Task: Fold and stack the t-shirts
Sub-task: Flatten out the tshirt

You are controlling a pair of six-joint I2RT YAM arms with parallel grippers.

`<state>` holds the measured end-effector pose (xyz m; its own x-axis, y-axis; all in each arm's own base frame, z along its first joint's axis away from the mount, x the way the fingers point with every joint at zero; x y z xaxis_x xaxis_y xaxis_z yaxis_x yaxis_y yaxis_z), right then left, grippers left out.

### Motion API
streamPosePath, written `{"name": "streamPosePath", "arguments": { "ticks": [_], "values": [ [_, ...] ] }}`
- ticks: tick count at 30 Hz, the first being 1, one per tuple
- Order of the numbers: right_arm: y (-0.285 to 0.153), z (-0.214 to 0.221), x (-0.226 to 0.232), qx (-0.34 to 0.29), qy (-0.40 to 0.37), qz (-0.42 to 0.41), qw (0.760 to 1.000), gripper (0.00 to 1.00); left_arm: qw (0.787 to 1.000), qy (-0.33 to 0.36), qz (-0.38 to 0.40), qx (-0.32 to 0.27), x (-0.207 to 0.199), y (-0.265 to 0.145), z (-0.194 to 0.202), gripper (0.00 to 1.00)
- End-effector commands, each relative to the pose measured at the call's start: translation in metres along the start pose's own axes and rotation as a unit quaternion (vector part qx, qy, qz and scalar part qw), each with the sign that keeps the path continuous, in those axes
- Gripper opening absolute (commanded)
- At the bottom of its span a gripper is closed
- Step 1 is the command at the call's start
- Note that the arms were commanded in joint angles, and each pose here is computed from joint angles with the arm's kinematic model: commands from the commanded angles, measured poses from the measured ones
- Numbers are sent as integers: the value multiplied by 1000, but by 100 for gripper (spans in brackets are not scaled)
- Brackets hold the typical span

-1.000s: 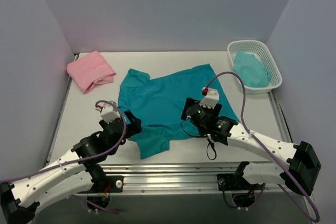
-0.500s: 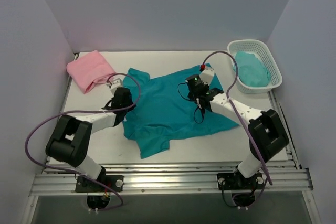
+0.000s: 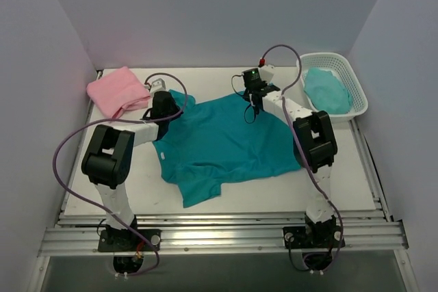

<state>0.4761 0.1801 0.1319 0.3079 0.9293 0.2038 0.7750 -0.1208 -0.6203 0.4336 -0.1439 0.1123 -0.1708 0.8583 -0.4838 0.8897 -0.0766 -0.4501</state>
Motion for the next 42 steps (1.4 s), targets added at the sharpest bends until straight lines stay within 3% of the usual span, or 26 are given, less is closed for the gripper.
{"name": "streamPosePath", "arguments": {
  "ticks": [1,8,15,16,18,19,21,22,24,26,27,29,30,31,36,39,41,42],
  "values": [
    [28,-18,-2,5,1,-5,1000,0,1000,-6,10,5,4,23,-10,2],
    [92,-11,-23,47,38,-15,998,0,999,-22,-12,42,16,61,-7,2],
    [120,-20,-34,55,76,-33,995,0,994,-45,-25,98,25,112,-5,2],
    [122,-20,-36,57,79,-37,995,0,995,-49,-12,86,15,120,-20,2],
    [125,-20,-42,60,90,-35,994,0,988,-51,-17,144,23,134,-2,2],
    [124,-22,-43,59,95,-42,993,0,991,-52,8,125,2,142,-31,2],
    [124,-14,-52,71,104,-36,991,0,982,-43,-9,184,12,158,-9,2],
    [120,-23,-49,56,110,-50,991,0,988,-29,23,151,-12,163,-42,2],
    [114,-22,-51,54,114,-51,991,0,981,-26,-2,191,2,178,-21,2],
    [102,-21,-55,47,119,-57,990,0,986,-27,25,163,-14,183,-47,2],
    [97,-24,-54,39,122,-63,990,1,985,-33,32,167,-9,190,-40,3],
    [83,-24,-57,36,121,-62,990,14,988,-38,66,138,-12,200,-49,5],
    [79,-28,-58,30,120,-60,990,26,987,-43,82,129,-14,202,-51,8],
    [70,-31,-61,24,120,-57,991,30,987,-44,91,121,-15,204,-52,9],
    [45,-48,-61,-3,117,-55,992,33,983,-40,166,62,-28,214,-77,23],
    [27,-56,-55,-19,108,-64,992,33,977,-46,205,28,-39,204,-104,66],
    [19,-50,-50,-20,94,-66,993,33,969,-36,244,-30,-64,178,-149,73],
    [13,-53,-48,-29,90,-64,993,33,969,-31,242,-32,-62,174,-148,84]
  ]
}}
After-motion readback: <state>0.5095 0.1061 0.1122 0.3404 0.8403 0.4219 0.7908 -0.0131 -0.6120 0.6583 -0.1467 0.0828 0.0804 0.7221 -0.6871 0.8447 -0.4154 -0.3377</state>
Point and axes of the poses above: each gripper's point midway between its finger pads, its own y axis out along the fingers, its own x axis along the line the jaws close on, z = x × y, the point moved 7 cm from there along -y, back along the fingers, and after that the axes turned 2 degrees about -y, right-handed, at the moved point
